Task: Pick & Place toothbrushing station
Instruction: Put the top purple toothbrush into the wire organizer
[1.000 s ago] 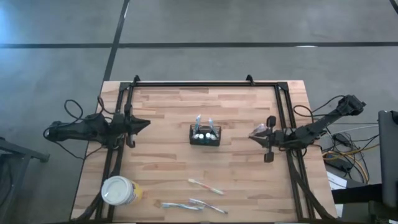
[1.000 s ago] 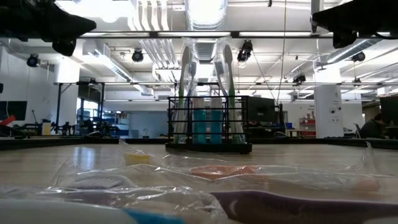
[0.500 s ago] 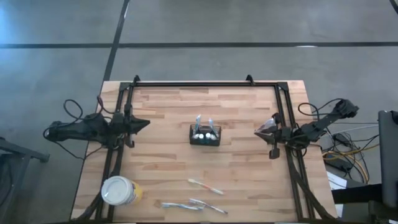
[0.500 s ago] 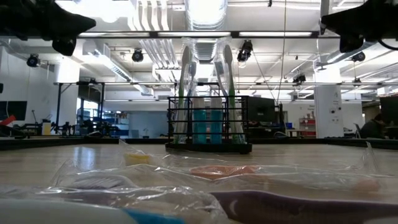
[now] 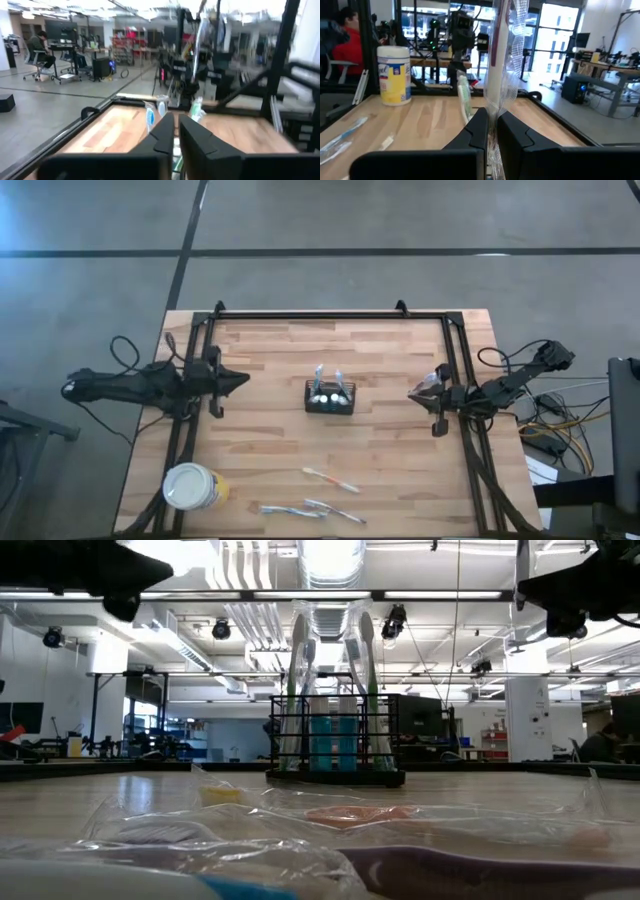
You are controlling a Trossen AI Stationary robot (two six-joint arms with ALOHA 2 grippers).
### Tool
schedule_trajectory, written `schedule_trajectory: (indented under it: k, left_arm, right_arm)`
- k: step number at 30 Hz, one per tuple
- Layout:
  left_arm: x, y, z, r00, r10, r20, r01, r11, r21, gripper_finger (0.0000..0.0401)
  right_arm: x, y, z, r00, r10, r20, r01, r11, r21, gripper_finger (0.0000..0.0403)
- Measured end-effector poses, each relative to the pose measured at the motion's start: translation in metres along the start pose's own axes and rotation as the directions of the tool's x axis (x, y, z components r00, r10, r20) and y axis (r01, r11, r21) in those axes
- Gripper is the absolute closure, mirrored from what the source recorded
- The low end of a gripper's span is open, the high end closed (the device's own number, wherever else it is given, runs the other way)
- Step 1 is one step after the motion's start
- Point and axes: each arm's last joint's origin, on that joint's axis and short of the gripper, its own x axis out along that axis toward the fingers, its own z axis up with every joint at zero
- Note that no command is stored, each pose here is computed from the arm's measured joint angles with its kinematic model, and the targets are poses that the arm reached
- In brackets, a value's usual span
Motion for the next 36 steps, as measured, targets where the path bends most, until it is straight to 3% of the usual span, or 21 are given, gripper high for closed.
schedule_trajectory:
  k: [12,17,22,25,30,36]
  left_arm:
    - [0.08,-0.025,0.074,0.99,-0.111,-0.085,0.119,0.989,0.086,0.0201]
    - [0.11,-0.035,0.103,0.984,-0.173,-0.049,0.178,0.974,0.142,0.0156]
    - [0.141,-0.043,0.107,0.976,-0.214,-0.035,0.217,0.958,0.187,0.0145]
    - [0.156,-0.048,0.107,0.967,-0.255,0.015,0.245,0.945,0.217,0.0147]
    - [0.179,-0.055,0.087,0.95,-0.31,0.014,0.3,0.929,0.217,0.0149]
    - [0.194,-0.06,0.089,0.936,-0.349,0.05,0.333,0.922,0.2,0.0149]
  right_arm:
    - [0.018,0.014,0.02,0.998,0.039,-0.045,-0.04,0.999,-0.028,0.0385]
    - [0.034,0.025,0.038,0.997,0.044,-0.065,-0.048,0.996,-0.071,0.0385]
    - [0.056,0.044,0.059,0.987,0.121,-0.107,-0.135,0.981,-0.139,0.0385]
    - [0.073,0.053,0.072,0.987,0.105,-0.119,-0.125,0.976,-0.176,0.0385]
    - [0.106,0.068,0.082,0.972,0.114,-0.207,-0.161,0.96,-0.23,0.0385]
    - [0.143,0.072,0.084,0.963,0.042,-0.268,-0.121,0.951,-0.286,0.0385]
